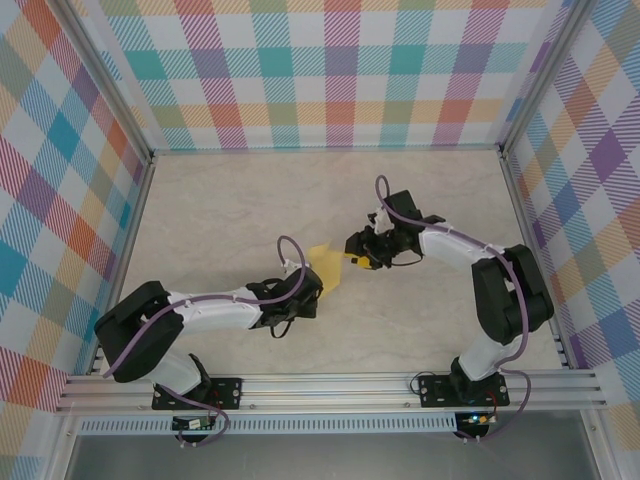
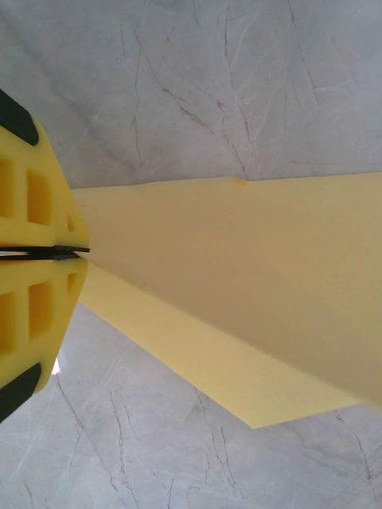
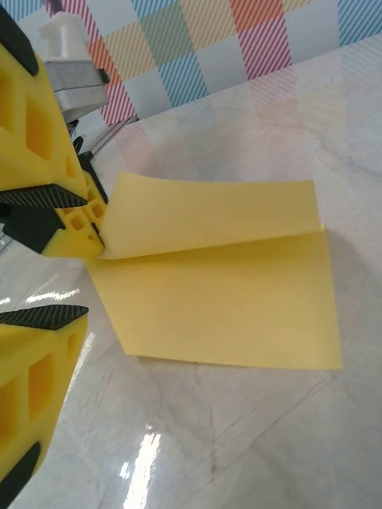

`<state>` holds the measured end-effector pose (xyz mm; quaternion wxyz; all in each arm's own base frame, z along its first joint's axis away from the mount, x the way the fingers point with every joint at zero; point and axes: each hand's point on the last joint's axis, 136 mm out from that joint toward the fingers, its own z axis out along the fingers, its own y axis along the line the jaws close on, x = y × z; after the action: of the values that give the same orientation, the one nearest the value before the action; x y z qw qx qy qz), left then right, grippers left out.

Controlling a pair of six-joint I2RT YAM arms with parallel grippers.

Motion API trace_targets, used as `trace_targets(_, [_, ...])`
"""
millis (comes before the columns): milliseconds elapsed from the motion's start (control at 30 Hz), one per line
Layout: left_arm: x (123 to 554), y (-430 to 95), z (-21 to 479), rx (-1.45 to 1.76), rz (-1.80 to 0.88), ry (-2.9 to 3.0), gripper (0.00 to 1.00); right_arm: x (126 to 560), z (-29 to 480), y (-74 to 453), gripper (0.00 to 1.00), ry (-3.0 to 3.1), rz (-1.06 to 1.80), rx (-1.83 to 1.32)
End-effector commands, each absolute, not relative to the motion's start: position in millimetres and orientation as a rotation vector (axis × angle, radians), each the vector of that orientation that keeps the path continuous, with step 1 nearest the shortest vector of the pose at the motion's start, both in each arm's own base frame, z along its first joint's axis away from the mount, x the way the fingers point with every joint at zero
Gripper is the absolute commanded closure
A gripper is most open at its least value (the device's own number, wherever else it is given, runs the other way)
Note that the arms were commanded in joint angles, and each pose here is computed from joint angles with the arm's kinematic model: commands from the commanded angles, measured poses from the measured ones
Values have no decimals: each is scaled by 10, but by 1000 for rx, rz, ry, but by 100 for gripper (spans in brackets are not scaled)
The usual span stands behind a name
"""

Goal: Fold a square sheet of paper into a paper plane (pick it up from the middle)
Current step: Fourth fold the wing at the center of the table.

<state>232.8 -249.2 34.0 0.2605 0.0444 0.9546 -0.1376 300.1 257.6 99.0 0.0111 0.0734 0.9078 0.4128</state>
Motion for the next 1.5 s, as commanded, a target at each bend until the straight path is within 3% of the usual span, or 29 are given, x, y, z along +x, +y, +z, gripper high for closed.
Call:
trace_targets(0, [2338, -2606, 402, 134, -542, 2571, 90, 2914, 1028, 2616, 60, 2809, 1338, 177])
trace_targets(167, [2366, -2610, 447, 115, -643, 2551, 90, 2821, 991, 2705, 65, 2824, 1361, 151])
trace_targets(467, [2371, -2575, 425, 84, -776, 2564, 90, 2689, 949, 3053, 83, 2836, 1415, 74])
trace_targets(700, [2391, -2570, 416, 68, -874, 2571, 90, 2625, 950, 3340, 90, 2817, 1496, 27])
trace_targets(1467, [2449, -2560, 230, -9, -1065, 2604, 91, 2706, 656, 3331, 93, 2847, 1378, 211])
